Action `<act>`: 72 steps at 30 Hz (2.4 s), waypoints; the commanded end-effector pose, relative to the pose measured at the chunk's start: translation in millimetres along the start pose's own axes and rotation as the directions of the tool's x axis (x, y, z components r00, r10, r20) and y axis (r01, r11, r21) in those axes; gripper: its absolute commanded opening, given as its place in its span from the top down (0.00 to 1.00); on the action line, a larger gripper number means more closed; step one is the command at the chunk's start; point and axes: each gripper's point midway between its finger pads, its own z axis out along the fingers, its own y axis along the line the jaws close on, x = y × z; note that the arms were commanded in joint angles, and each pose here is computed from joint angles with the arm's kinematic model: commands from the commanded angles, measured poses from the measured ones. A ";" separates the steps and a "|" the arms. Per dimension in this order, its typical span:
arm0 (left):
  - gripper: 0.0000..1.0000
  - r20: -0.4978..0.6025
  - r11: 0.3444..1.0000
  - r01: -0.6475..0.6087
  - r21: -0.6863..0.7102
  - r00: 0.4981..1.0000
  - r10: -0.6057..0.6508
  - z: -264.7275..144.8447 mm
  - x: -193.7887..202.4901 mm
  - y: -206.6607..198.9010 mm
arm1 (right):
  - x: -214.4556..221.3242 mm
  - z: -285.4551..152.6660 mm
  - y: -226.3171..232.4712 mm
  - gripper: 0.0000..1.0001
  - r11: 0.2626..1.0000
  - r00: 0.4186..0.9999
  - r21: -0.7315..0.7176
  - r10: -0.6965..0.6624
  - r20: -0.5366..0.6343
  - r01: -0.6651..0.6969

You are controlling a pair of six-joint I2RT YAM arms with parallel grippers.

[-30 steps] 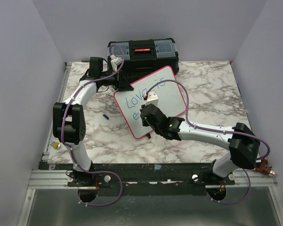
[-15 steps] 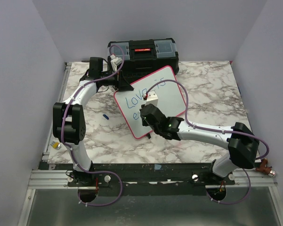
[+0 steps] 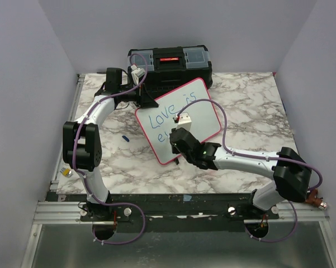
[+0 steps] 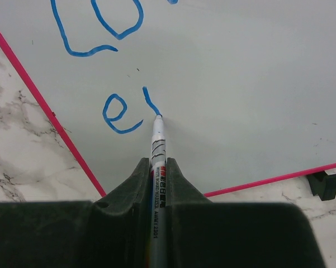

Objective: Write a sentence on the whiteboard

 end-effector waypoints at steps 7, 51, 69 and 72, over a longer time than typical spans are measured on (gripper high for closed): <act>1.00 0.045 0.983 -0.177 0.043 0.983 0.175 -2.9 -18.8 -17.5 | -0.1 1.5 -0.6 0.99 1.000 1.000 0.013 -0.008 -0.013 0.008; 1.00 0.045 0.983 -0.178 0.045 0.983 0.176 -2.3 -19.3 -17.3 | -5.2 4.3 -13.1 0.99 0.994 0.999 0.100 -0.033 -0.004 0.033; 1.00 0.046 0.983 -0.176 0.043 0.984 0.174 -2.4 -19.2 -17.3 | -25.0 -14.6 -12.7 0.99 0.997 0.999 0.064 0.028 0.040 -0.031; 1.00 0.045 0.983 -0.175 0.045 0.984 0.173 -2.2 -18.7 -17.5 | -31.7 -14.7 -15.3 0.99 0.997 0.997 0.057 0.052 0.060 -0.056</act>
